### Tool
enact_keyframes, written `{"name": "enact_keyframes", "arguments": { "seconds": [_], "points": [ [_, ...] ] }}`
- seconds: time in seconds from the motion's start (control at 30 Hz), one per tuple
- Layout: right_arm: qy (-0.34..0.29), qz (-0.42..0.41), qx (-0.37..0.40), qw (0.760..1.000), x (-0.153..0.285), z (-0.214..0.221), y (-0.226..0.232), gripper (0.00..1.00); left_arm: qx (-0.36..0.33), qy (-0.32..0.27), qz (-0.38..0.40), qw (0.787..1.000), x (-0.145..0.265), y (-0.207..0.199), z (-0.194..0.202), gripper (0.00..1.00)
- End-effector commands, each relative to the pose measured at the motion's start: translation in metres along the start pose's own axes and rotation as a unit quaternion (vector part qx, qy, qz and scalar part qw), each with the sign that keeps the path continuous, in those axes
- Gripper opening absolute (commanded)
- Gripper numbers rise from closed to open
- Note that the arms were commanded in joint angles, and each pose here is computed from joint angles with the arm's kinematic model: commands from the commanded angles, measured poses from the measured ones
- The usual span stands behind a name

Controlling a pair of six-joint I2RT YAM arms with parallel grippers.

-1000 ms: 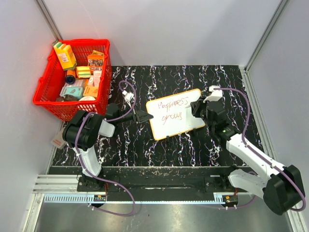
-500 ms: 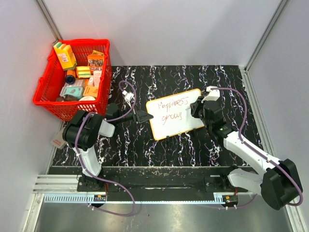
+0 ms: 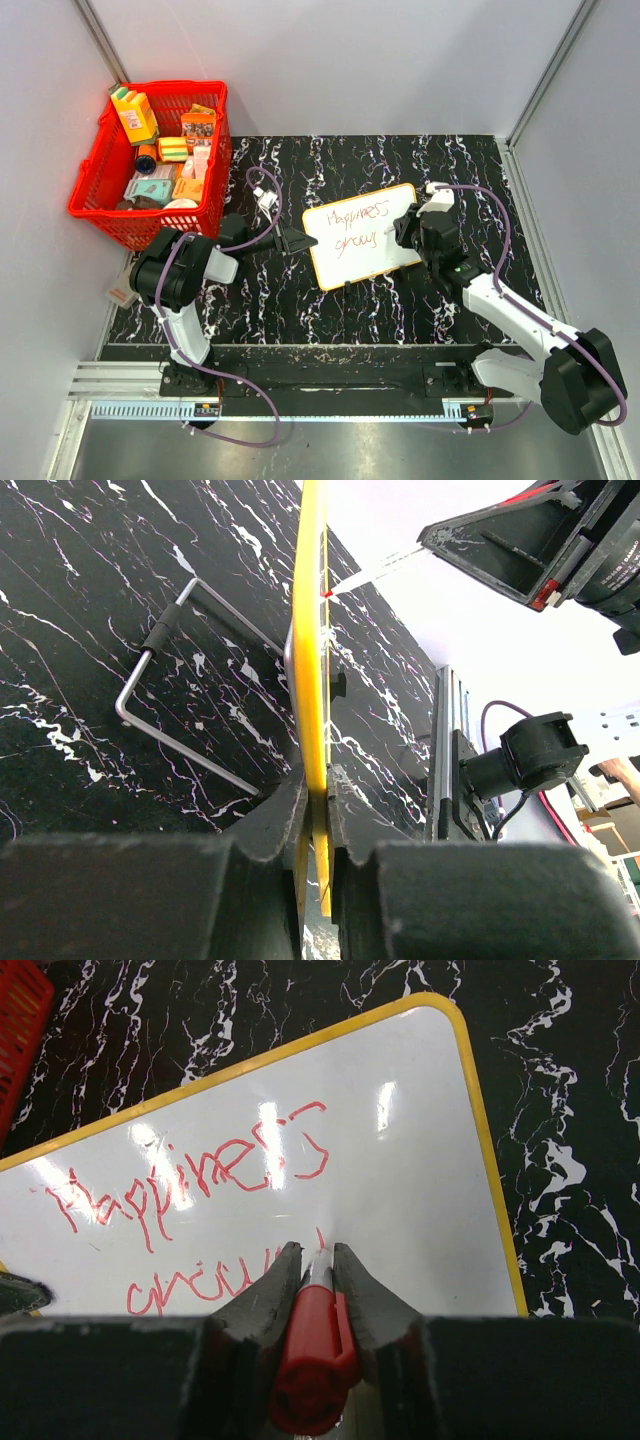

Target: Write a sentence on the whiteboard

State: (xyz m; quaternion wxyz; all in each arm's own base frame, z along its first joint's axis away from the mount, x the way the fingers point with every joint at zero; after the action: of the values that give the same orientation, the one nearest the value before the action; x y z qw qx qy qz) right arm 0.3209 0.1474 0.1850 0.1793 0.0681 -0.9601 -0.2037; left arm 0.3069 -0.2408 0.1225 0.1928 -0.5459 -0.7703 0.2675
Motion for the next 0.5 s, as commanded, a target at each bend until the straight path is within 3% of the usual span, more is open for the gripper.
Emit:
{"name": "enact_keyframes", "arguments": {
  "seconds": [0.0,0.47],
  "points": [
    [0.019,0.002,-0.002,1.000,0.003,0.012,-0.006,0.00,-0.080,-0.027,0.037,0.996,-0.003,-0.019,-0.020,0.00],
    [0.019,0.003,-0.004,1.000,0.004,0.012,-0.006,0.00,-0.080,-0.025,0.037,0.996,-0.004,-0.019,-0.020,0.00]
  ]
}}
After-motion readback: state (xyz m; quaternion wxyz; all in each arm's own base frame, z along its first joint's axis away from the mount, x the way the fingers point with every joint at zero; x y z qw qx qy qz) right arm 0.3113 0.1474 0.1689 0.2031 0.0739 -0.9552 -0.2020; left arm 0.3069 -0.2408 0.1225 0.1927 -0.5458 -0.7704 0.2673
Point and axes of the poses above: each gripper's point midway between its finger pads, its own x axis back along the fingers, its own y axis along the line the jaws close on, z = x × y, the point moved 2 cm from there along x, back along the fingers, and after that the axes turned 7 degrees about -x, right-handed, at the moved point
